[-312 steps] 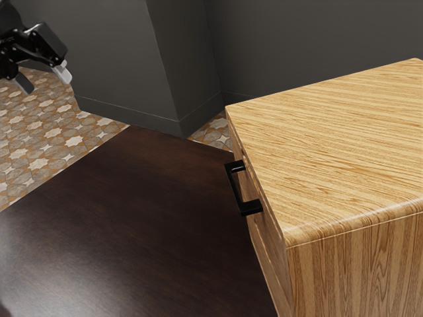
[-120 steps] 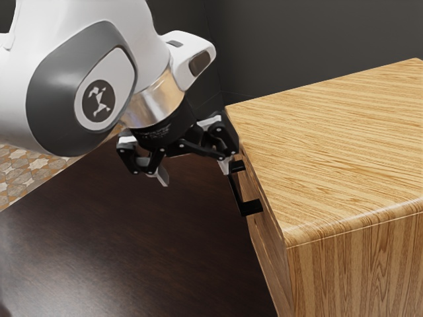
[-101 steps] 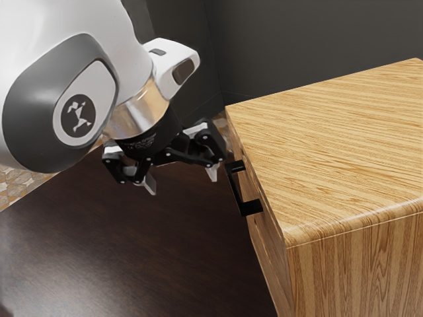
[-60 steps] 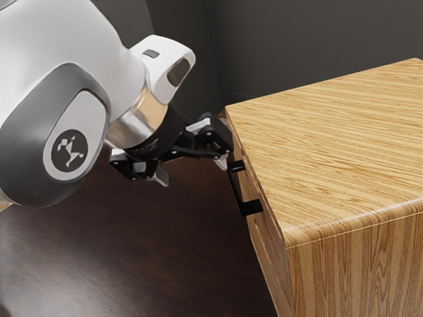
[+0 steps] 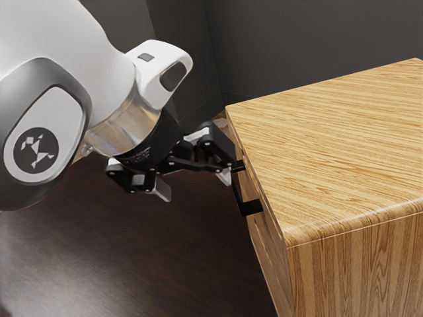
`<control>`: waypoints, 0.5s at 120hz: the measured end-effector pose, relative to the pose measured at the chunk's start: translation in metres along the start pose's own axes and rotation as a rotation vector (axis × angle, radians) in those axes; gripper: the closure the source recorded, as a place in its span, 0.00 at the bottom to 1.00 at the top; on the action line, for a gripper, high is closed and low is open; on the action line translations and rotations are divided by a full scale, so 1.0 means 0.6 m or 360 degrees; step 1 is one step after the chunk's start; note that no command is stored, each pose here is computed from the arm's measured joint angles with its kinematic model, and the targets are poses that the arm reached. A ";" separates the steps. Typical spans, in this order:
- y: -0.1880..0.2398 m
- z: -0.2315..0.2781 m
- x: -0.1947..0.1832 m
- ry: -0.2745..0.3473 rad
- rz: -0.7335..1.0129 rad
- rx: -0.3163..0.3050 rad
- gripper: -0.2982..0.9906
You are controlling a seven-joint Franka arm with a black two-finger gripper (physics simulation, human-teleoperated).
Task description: Pull the drawer handle with one arm to open the drawer
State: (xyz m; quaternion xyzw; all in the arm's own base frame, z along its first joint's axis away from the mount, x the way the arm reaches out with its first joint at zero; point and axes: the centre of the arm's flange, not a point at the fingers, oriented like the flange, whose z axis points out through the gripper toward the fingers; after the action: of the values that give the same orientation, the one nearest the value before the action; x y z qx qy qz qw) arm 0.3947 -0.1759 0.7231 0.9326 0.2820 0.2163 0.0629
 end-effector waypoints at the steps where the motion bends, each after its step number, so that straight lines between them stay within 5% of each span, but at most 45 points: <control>1: 0.000 0.000 0.000 0.0002 -0.0001 -0.0002 0.25; 60: -0.009 0.032 0.008 0.0007 -0.0024 -0.0036 0.25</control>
State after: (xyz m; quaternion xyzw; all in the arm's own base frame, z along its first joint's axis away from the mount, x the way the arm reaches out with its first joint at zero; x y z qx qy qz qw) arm 0.4039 -0.1688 0.7063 0.9292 0.2868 0.2210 0.0745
